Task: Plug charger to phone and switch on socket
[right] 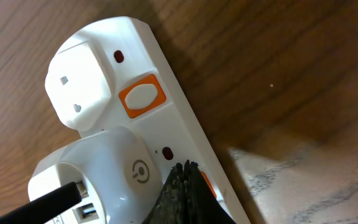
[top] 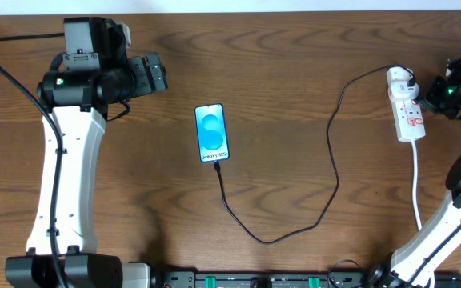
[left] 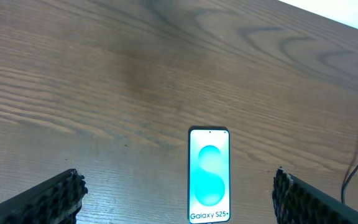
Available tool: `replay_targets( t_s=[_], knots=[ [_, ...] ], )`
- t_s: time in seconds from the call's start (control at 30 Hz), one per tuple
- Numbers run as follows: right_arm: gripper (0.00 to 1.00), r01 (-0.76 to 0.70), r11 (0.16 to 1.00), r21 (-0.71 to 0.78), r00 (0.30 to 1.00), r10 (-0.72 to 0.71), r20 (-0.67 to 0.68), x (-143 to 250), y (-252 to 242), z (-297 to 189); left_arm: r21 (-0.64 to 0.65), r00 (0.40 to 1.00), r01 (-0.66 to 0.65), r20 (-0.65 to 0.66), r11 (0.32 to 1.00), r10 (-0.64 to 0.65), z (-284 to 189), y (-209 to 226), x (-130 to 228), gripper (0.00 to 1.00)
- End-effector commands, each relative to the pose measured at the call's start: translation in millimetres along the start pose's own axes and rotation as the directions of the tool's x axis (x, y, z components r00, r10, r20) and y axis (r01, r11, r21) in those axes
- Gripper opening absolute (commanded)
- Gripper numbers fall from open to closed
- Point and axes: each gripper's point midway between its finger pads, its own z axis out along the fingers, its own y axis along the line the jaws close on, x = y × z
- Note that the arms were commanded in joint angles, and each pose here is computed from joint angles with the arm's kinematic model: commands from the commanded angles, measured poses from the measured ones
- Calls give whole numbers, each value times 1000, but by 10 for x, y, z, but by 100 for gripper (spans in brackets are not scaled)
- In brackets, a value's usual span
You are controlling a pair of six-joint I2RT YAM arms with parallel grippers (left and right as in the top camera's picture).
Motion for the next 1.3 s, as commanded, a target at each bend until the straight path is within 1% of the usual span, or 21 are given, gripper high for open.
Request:
replay_targets(
  t_s=[0.0,0.27,0.53,0.8,1.27],
  knots=[
    [1,26,999,-25,999,-28,-45,127,128,106,-14,1000,3,13,1000,-3,-47,28,-22,98],
    [1,29,999,-28,996,-31,-78,235,199,177,-14,1000,3,13,1000,-3,-47,28,-22,98],
    [1,-11,1000,-22,992,9,-124,361,310,221,-14,1000,3,13,1000,-3,-47,28,-22,98],
    [1,-52,998,38,986,58,-155,483,396,301,-14,1000,3,13,1000,-3,-47,28,-22,98],
    [1,-196,977,81,954,209,-214,671,421,293,-14,1000,3,13,1000,-3,-47,28,-22,98]
  ],
)
